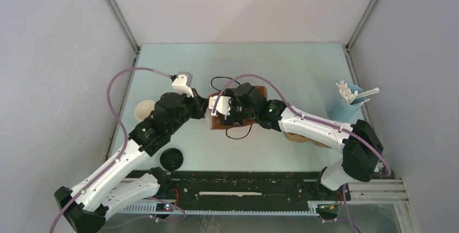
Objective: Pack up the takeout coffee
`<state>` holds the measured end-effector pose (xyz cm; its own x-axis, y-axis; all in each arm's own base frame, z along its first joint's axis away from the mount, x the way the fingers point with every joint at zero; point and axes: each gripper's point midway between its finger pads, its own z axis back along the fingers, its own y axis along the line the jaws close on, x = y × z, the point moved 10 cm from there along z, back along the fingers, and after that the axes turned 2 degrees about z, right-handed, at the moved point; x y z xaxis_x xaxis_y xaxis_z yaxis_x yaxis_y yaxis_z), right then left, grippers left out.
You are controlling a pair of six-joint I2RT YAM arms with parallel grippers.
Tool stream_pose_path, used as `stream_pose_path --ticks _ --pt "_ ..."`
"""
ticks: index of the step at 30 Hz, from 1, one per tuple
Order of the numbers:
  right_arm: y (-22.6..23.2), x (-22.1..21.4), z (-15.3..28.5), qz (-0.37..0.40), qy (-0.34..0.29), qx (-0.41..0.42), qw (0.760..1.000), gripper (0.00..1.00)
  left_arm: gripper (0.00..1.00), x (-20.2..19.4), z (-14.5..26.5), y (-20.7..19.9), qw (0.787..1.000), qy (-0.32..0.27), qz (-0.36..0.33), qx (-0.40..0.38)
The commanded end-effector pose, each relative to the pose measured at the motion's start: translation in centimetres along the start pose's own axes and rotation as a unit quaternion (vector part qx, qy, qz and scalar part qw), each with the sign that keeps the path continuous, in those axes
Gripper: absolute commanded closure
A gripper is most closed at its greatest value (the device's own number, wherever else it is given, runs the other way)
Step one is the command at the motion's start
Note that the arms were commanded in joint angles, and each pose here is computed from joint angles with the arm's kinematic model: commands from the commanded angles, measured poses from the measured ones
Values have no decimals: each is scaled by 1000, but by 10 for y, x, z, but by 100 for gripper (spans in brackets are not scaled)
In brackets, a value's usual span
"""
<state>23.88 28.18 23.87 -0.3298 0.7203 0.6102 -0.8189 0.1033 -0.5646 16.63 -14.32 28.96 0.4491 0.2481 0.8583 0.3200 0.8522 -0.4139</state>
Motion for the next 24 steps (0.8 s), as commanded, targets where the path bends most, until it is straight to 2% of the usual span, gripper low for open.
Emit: stream_pose_path --ticks 1,10,17,24 --pt "-7 0 -10 12 -6 -35 999 62 100 14 5 -8 1000 -10 -10 -15" --pt "-9 -7 -20 -7 1 -43 999 60 100 15 6 -9 1000 -8 -11 -15" --pt "6 -12 -21 -18 -8 11 1000 59 100 17 8 -7 1000 -12 -12 -2" --pt "12 -17 -27 -18 -2 31 999 56 100 23 8 -9 1000 -13 -10 5"
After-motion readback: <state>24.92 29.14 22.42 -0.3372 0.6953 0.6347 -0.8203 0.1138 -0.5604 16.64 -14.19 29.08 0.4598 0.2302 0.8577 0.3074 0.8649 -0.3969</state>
